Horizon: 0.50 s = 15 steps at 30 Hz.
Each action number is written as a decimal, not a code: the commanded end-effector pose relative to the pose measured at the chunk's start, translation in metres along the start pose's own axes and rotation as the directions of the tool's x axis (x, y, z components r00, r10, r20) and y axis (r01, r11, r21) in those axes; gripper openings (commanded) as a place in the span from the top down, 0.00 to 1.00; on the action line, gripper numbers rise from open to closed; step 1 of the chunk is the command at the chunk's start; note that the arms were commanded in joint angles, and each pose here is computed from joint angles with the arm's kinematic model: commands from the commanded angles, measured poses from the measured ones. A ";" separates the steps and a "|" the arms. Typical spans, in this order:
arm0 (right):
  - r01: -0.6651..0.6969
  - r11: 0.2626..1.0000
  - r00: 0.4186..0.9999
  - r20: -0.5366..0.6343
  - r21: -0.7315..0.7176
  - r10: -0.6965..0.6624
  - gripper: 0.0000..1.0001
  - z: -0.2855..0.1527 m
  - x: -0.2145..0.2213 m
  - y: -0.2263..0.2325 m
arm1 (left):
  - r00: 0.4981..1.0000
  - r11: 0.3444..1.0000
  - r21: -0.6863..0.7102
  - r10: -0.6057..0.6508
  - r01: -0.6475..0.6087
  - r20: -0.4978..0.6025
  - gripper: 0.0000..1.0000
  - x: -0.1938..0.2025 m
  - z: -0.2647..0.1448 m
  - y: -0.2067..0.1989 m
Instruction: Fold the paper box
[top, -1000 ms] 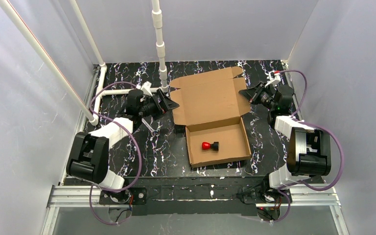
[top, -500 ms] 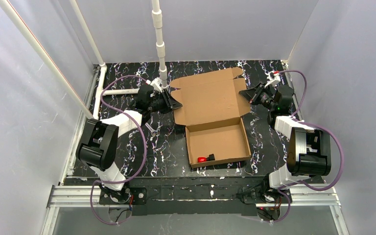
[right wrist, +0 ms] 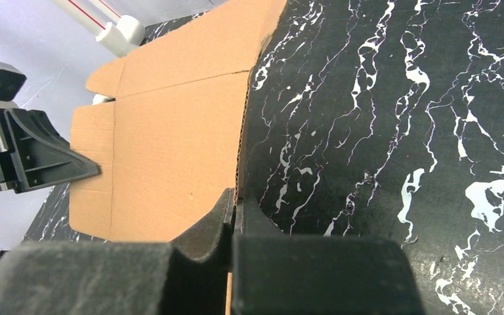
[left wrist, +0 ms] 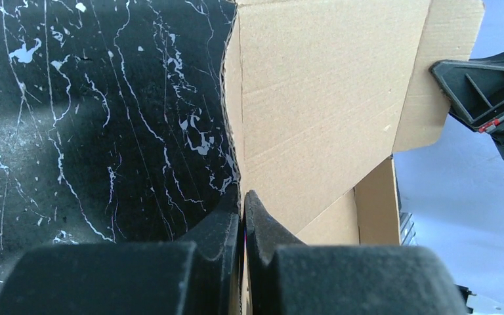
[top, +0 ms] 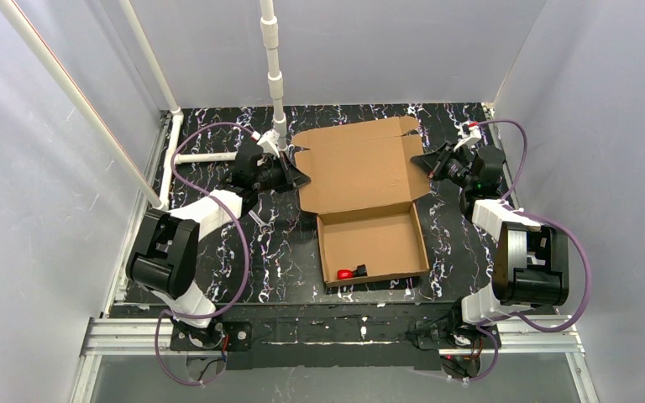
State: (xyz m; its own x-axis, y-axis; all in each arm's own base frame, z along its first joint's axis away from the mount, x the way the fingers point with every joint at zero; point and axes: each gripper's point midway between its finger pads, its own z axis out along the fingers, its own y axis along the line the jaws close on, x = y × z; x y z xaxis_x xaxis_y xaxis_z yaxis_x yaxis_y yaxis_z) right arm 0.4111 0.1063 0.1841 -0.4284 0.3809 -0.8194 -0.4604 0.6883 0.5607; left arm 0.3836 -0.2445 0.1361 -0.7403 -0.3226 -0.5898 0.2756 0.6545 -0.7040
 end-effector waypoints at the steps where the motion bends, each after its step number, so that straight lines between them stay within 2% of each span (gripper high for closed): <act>1: 0.089 0.993 0.996 0.023 -0.073 -0.088 0.99 -0.002 -0.018 0.020 | 0.992 0.995 0.036 0.094 -0.098 0.084 1.00 -0.025 -0.015 -0.023; 15: 0.156 0.982 0.987 -0.012 -0.107 -0.158 0.99 0.005 -0.011 0.027 | 0.988 0.992 0.039 0.112 -0.116 0.109 0.98 -0.029 -0.022 -0.029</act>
State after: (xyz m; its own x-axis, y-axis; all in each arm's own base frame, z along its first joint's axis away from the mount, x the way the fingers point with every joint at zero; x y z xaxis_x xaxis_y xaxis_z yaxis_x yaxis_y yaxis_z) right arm 0.4098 0.1128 0.1832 -0.4122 0.3102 -0.8567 -0.5105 0.7002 0.4991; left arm 0.3808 -0.2408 0.1464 -0.7102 -0.3020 -0.6359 0.3168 0.6695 -0.6718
